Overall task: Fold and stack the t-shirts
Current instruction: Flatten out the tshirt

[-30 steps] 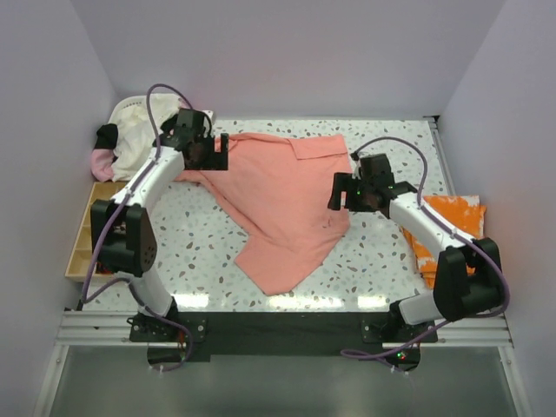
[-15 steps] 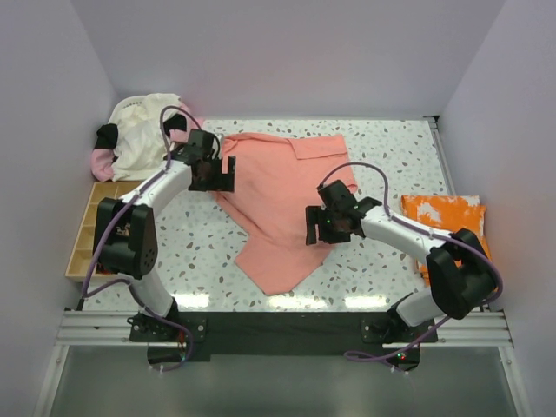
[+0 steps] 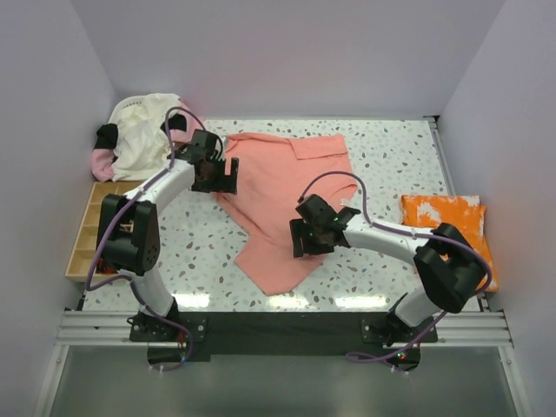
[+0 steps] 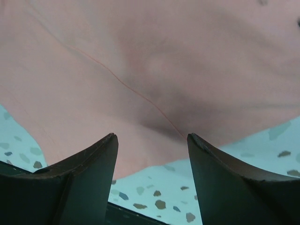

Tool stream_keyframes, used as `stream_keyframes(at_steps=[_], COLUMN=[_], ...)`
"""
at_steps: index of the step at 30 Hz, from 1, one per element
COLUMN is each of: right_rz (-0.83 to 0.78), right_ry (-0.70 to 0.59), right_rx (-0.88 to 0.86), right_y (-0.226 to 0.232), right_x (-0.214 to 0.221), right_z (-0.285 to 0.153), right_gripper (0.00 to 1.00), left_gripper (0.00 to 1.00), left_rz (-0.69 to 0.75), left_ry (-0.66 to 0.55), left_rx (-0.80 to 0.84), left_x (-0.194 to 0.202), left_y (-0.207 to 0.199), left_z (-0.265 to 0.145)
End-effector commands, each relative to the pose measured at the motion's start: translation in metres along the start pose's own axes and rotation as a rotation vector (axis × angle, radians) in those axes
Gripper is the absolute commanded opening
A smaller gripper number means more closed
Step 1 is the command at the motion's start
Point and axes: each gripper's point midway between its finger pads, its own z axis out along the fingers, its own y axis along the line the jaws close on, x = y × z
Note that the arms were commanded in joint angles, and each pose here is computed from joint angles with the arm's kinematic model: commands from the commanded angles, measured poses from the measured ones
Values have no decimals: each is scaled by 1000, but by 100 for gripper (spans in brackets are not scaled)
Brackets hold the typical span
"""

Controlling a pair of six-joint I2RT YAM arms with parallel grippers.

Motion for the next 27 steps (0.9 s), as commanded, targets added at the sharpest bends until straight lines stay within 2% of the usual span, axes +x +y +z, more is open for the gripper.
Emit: stream_keyframes(at_steps=[1, 2, 5, 12, 17, 27], right_rz=[-39, -49, -61, 25, 87, 160], right_ry=[-103, -116, -49, 118, 150, 78], right_rx=[-78, -67, 6, 154, 247, 418], right_y=[32, 33, 23, -24, -60, -99], right_x=[-44, -51, -43, 23, 63, 69], right_z=[8, 10, 28, 50, 29, -27], right_gripper=[66, 66, 66, 64, 64, 66], left_gripper=[93, 93, 93, 93, 93, 94], left_rz=[37, 37, 42, 53, 54, 43], left_ry=[-81, -83, -88, -68, -51, -18], left_rx=[46, 41, 40, 2, -45, -23], left_x=[-31, -32, -34, -27, -23, -21], left_y=[-13, -12, -12, -4, 4, 1], left_z=[-16, -17, -20, -18, -13, -3])
